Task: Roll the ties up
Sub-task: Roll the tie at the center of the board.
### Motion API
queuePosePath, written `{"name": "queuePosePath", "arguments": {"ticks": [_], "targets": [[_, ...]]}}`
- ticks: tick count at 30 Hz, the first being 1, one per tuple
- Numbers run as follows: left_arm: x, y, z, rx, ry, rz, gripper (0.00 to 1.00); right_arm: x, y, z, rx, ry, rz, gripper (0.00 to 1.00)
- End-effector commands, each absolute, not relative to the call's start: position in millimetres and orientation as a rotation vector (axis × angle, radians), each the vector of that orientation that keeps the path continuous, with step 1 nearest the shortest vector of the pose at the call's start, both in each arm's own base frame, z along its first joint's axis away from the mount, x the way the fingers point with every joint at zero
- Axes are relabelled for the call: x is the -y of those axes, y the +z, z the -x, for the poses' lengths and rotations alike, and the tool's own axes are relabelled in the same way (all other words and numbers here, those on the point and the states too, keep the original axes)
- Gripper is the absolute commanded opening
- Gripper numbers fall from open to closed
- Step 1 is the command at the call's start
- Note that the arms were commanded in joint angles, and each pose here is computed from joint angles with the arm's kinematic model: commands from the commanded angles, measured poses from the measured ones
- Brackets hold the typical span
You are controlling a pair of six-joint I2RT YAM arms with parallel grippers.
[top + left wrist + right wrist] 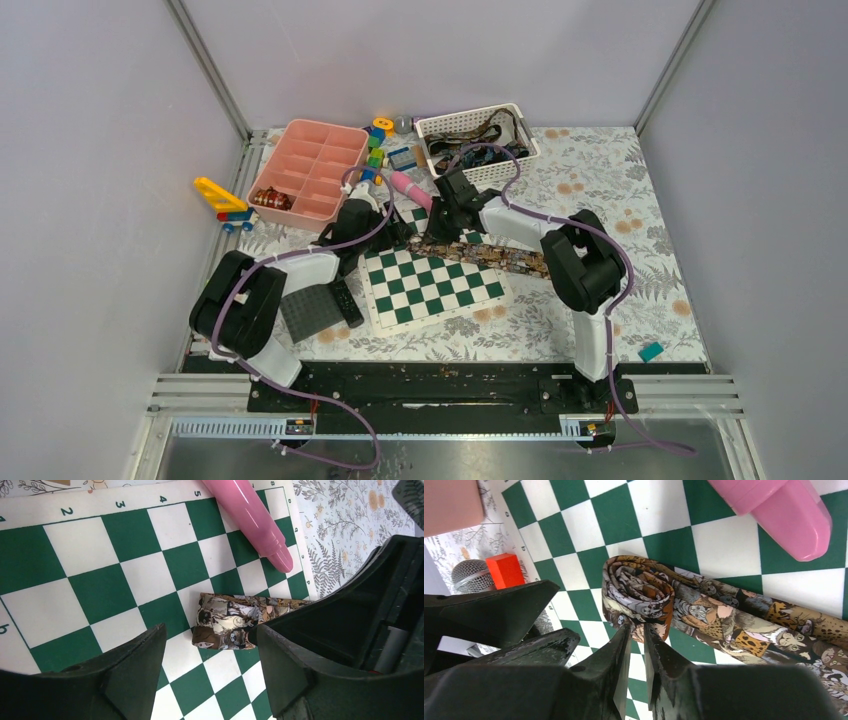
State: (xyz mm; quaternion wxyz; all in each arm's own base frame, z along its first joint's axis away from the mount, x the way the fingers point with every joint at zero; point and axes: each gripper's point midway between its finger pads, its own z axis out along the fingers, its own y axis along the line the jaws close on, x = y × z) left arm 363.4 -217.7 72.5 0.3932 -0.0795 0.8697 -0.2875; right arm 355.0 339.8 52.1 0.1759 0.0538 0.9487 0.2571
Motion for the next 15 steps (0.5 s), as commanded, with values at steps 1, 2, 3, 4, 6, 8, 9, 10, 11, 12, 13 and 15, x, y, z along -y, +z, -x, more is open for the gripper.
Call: {"name": "queuePosePath", "arguments": {"ticks": [1, 2, 3, 4, 6, 8, 9, 10, 11, 12, 13, 15], "targets": [[228.7, 80.0, -365.9, -2.169, -0.794, 0.166, 0.68, -334.2, 45.2, -360.0, -2.671, 0.689, -0.159, 0.22], [229.8, 79.1, -365.1, -2.17, -0.802, 0.161, 0.68, -332.4, 43.9, -358.7, -2.672, 0.68, -0.164, 0.22], [231.2, 78.1, -364.2, -2.173, -0.81, 0.156, 0.68, -330.6, 43.3, -357.8, -2.673, 0.672, -0.171, 0.22], [231.8, 76.6, -363.4, -2.177, -0.814, 0.151, 0.68, -328.7, 42.7, -357.8, -2.673, 0.664, -0.178, 0.22], [234.6, 77.0, -362.5, -2.175, -0.828, 0.138, 0.68, -326.3, 40.0, -357.4, -2.676, 0.653, -0.195, 0.22], [236.6, 76.5, -362.1, -2.176, -0.836, 0.129, 0.68, -324.1, 37.7, -356.6, -2.683, 0.648, -0.215, 0.21], [238.0, 76.1, -362.0, -2.178, -0.841, 0.125, 0.68, -322.7, 36.3, -356.3, -2.686, 0.645, -0.225, 0.21], [239.2, 76.2, -362.4, -2.177, -0.843, 0.119, 0.67, -321.6, 35.5, -356.0, -2.688, 0.641, -0.236, 0.21], [240.3, 76.6, -362.4, -2.176, -0.848, 0.113, 0.67, -320.3, 34.0, -355.5, -2.691, 0.635, -0.245, 0.21], [241.4, 75.9, -362.5, -2.178, -0.85, 0.107, 0.67, -318.6, 33.1, -355.6, -2.691, 0.63, -0.253, 0.21], [242.4, 74.7, -362.2, -2.181, -0.852, 0.103, 0.67, -317.5, 32.9, -355.6, -2.69, 0.627, -0.259, 0.21], [243.9, 72.6, -361.9, -2.184, -0.859, 0.097, 0.67, -314.7, 31.5, -355.0, -2.694, 0.62, -0.273, 0.2]]}}
